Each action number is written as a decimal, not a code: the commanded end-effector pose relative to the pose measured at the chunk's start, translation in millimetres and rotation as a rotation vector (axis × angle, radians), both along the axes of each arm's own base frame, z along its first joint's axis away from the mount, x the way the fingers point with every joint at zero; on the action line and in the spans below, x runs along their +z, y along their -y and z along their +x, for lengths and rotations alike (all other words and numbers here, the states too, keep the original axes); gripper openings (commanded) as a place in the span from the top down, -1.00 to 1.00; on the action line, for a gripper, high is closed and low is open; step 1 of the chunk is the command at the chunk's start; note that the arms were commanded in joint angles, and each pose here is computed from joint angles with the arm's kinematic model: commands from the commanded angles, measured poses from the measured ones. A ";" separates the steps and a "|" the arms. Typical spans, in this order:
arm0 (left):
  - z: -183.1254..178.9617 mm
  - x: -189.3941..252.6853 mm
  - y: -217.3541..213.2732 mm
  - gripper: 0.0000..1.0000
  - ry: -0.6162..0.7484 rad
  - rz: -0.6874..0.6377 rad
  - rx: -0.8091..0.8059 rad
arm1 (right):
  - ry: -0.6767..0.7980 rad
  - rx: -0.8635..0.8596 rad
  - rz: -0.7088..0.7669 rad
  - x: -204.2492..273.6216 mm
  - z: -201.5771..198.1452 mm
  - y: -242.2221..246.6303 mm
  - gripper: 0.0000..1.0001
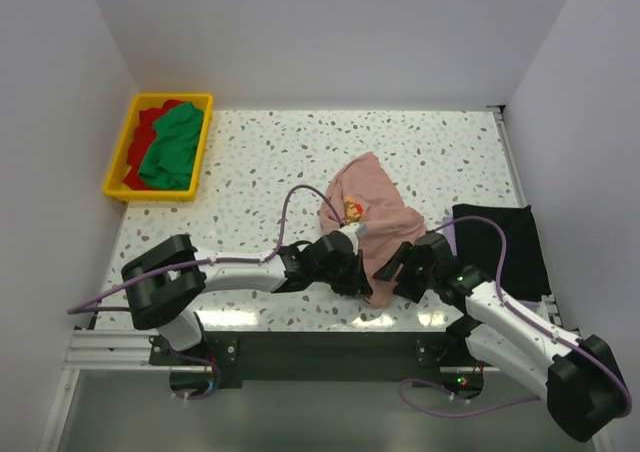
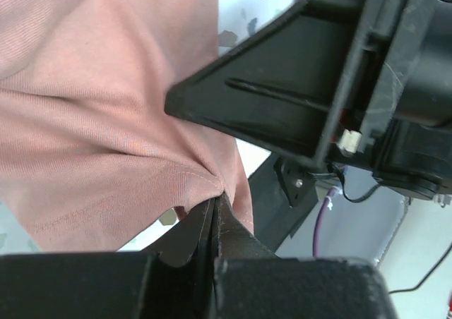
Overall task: Fold and stack the t-shirts
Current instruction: Flatten the tshirt out
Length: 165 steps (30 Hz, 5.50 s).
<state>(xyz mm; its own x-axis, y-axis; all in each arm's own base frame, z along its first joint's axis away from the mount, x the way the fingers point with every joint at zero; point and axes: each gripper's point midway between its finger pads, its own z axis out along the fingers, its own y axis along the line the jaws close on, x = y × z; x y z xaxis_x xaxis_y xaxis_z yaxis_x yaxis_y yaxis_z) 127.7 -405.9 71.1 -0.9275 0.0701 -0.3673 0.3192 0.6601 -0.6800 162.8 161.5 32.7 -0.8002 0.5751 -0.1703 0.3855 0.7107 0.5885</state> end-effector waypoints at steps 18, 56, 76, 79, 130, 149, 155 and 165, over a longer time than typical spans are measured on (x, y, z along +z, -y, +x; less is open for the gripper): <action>134.5 143.8 -96.5 -0.24 0.369 -0.178 0.434 | 0.698 0.057 -0.319 335.9 201.0 -13.2 1.00; 260.1 35.0 -26.7 1.00 0.300 -0.175 0.498 | 1.074 -0.023 -0.266 511.5 241.3 5.9 1.00; 370.7 244.5 -280.9 1.00 0.628 0.001 0.992 | 1.029 -0.129 0.225 494.1 319.6 106.3 1.00; 336.0 204.7 -283.2 1.00 0.558 0.020 0.969 | 0.909 -0.124 0.226 432.0 292.9 99.9 1.00; 437.5 2.6 -170.3 -0.08 0.538 0.710 0.861 | 0.273 -0.022 0.033 64.7 105.3 87.7 1.00; 463.5 -6.1 -169.2 0.34 0.602 0.699 0.886 | 0.268 0.001 0.032 60.9 98.5 85.6 1.00; 465.2 -7.6 -171.0 0.59 0.594 0.681 0.873 | 0.265 -0.002 0.035 59.2 98.1 85.6 1.00; 470.2 -14.8 -166.8 0.08 0.582 0.655 0.845 | 0.257 0.000 0.036 55.0 96.9 85.1 1.00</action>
<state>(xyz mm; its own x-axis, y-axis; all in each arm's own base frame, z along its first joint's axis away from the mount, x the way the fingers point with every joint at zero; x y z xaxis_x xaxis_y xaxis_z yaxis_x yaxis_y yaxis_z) 582.2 -232.4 37.5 -0.5349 -0.1172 -0.8367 -0.2370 0.9714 0.0155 256.6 74.9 83.8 -0.7340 0.6002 -0.3180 0.2631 0.6829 0.6815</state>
